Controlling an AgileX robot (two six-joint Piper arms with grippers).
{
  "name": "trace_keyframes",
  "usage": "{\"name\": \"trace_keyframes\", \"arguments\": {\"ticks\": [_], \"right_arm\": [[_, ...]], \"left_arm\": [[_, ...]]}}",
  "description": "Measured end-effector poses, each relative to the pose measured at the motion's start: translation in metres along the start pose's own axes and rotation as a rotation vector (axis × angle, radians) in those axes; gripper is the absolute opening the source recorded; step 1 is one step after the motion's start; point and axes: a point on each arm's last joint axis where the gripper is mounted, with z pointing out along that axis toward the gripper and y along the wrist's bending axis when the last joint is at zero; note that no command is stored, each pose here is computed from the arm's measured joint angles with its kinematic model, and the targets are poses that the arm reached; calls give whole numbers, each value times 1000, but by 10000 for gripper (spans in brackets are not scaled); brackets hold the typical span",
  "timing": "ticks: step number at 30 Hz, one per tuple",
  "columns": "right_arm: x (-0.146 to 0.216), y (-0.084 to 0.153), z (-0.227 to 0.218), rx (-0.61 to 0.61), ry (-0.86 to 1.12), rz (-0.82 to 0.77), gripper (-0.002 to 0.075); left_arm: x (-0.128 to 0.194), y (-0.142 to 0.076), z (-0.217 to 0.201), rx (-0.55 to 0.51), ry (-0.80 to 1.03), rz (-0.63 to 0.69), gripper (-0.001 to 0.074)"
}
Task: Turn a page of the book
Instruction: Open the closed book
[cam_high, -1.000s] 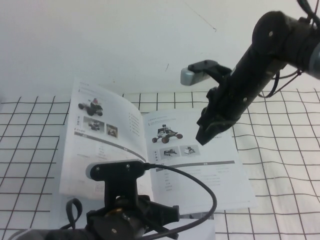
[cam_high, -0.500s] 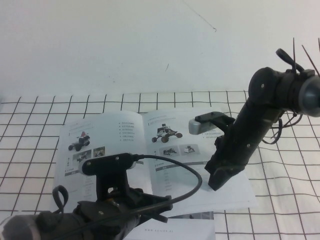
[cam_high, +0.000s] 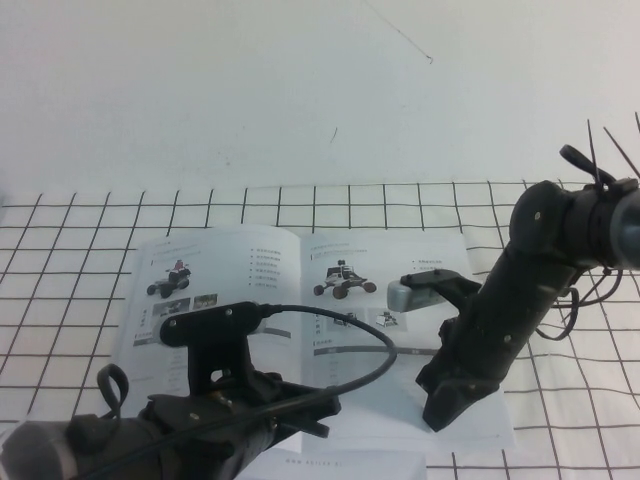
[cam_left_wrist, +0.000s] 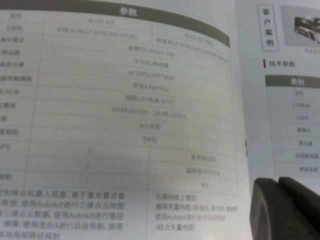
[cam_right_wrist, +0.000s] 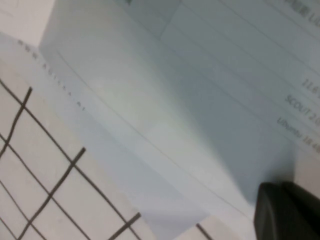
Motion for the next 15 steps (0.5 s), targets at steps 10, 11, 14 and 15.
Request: {"name": "trace_keyframes", "arguments": {"ticks": [10, 11, 14, 15], "right_arm": [[-6, 24, -18, 94, -154, -89, -1], [-9, 24, -23, 120, -201, -95, -1], [-16, 22, -28, 171, -289, -94, -1], [-18, 20, -27, 179, -298, -90, -1]], "left_arm": [[-26, 24, 10, -36, -39, -126, -3], [-31, 29, 12, -30, -31, -144, -3], [-38, 39, 18, 2, 13, -173, -3], [-38, 41, 21, 21, 42, -179, -3]]}}
